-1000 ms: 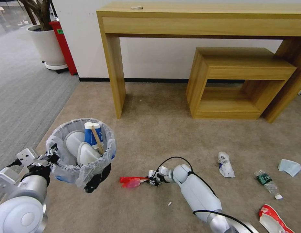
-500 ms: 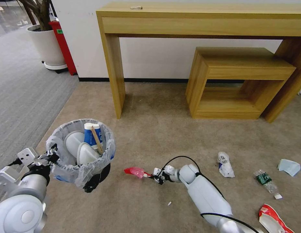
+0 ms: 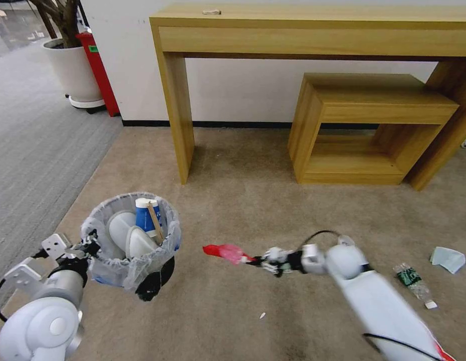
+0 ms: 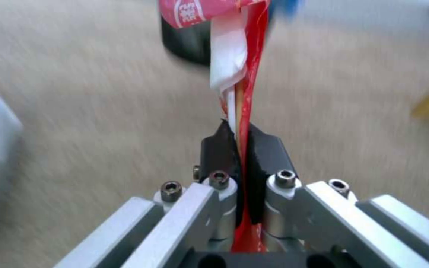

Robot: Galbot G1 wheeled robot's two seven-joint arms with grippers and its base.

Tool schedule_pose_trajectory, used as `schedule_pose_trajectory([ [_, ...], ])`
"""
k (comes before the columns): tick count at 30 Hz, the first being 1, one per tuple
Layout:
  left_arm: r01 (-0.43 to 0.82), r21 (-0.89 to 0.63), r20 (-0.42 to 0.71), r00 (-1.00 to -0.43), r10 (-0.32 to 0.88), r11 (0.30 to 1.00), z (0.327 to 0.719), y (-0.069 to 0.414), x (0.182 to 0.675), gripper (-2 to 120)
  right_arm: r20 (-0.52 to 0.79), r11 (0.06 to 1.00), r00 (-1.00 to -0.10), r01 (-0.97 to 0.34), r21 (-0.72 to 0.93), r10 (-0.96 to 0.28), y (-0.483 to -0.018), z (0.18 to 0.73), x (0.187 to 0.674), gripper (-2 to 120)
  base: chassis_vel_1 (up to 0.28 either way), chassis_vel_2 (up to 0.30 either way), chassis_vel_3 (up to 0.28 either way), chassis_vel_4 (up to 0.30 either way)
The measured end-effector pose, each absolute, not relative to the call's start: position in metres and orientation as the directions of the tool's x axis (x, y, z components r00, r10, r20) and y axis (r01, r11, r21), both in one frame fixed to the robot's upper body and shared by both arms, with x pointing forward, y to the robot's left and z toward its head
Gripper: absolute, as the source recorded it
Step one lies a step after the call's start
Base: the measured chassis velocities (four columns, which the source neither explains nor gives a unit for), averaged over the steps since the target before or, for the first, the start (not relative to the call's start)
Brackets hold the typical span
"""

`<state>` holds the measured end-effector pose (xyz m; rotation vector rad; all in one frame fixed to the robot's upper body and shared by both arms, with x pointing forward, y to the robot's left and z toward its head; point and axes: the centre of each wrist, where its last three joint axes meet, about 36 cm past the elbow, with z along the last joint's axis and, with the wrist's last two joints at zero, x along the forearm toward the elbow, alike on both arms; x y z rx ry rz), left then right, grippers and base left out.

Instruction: Pick up the trash bin and place the garbage on the floor into it.

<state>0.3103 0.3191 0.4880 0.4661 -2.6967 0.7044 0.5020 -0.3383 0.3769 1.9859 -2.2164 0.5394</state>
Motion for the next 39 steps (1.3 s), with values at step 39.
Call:
schedule_pose_trajectory([
  [39, -0.177, -0.441, 0.375, -0.927, 0.002, 0.880, 0.492, 0.219, 0.292, 3, -0.361, 0.103, -0.095, -0.995, -0.003, -0.928, -0.188, 0.364, 0.521, 14, 0.000, 0.000, 0.000, 0.000],
])
